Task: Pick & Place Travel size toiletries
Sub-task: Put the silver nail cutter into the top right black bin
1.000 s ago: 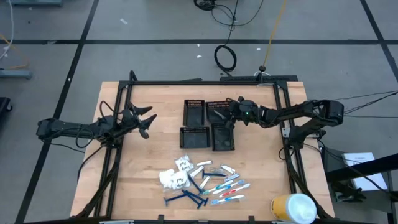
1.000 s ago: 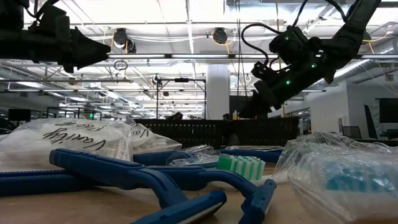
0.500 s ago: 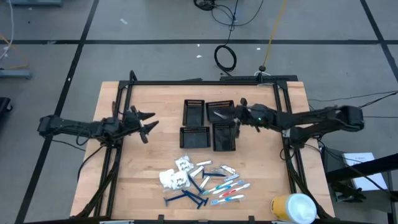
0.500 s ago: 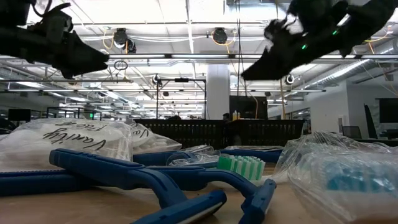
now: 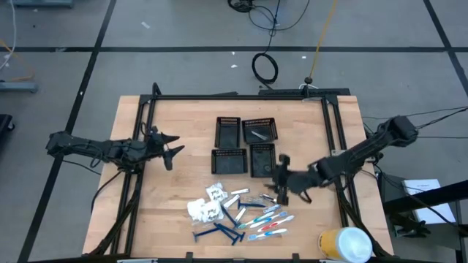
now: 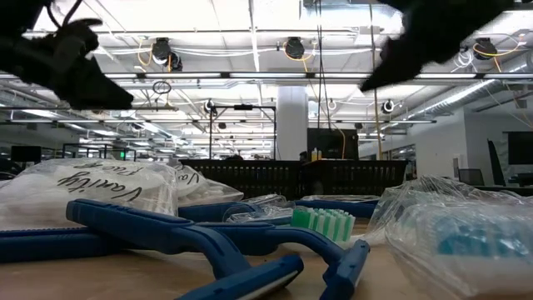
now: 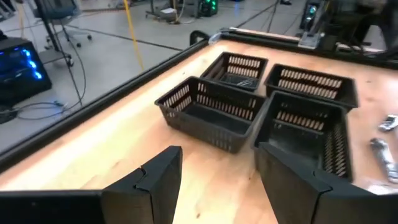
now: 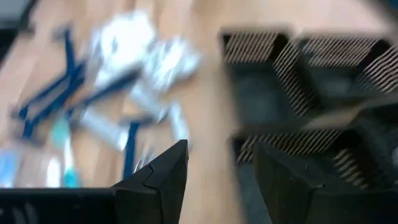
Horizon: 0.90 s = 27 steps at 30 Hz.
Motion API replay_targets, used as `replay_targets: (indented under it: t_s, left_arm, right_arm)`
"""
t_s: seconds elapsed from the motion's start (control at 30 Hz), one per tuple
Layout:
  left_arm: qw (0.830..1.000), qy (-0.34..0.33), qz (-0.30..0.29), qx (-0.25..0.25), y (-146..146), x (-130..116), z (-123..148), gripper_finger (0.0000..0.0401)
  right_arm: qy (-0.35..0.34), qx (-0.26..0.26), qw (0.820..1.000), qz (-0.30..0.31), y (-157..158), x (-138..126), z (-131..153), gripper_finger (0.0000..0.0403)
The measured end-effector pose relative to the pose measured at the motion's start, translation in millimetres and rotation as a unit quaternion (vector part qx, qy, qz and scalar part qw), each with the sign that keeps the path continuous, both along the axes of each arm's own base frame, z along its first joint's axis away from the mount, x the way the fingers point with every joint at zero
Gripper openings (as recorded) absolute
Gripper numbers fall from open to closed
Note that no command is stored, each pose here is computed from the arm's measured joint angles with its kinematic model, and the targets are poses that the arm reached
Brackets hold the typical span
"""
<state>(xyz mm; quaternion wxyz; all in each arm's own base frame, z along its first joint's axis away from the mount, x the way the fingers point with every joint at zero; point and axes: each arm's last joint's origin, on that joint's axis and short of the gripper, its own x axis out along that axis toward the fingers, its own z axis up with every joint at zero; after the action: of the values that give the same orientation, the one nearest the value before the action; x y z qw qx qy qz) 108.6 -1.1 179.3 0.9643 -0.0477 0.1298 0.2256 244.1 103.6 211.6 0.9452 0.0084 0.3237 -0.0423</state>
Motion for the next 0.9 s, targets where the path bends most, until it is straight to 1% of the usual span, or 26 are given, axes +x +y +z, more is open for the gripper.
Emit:
replay_targets:
  t_s: [0.13, 0.27, 0.43, 0.57, 0.67, 0.8, 0.9]
  left_arm:
    - [0.999, -0.034, 0.002, -0.001, -0.3, 2.8, -19.3, 0.0209]
    - [0.999, -0.052, 0.002, -0.004, -0.4, 3.2, -28.4, 0.0209]
    - [0.999, -0.053, 0.002, -0.004, -0.4, 3.2, -28.9, 0.0209]
    - [0.999, -0.051, 0.002, -0.002, -0.4, 3.2, -28.9, 0.0209]
    - [0.999, -0.047, 0.000, 0.006, -0.4, 3.2, -28.9, 0.0209]
    - [0.999, -0.039, -0.005, 0.024, -0.4, 3.2, -29.0, 0.0209]
    - [0.999, -0.038, -0.005, 0.024, -0.4, 3.2, -29.0, 0.0209]
  right_arm:
    - [0.081, 0.024, 0.995, 0.059, 22.2, -3.5, -27.2, 0.0171]
    - [0.121, 0.034, 0.988, 0.089, 35.9, -6.5, -42.6, 0.0165]
    - [0.155, 0.077, 0.982, 0.073, 40.3, -5.7, -54.7, 0.0158]
    - [0.179, 0.093, 0.978, 0.052, 41.6, -9.0, -65.3, 0.0155]
    - [0.206, 0.107, 0.971, 0.052, 42.7, -14.7, -73.7, 0.0155]
    - [0.218, 0.109, 0.969, 0.045, 43.2, -21.9, -80.1, 0.0155]
    - [0.220, 0.109, 0.969, 0.042, 42.6, -25.3, -83.2, 0.0154]
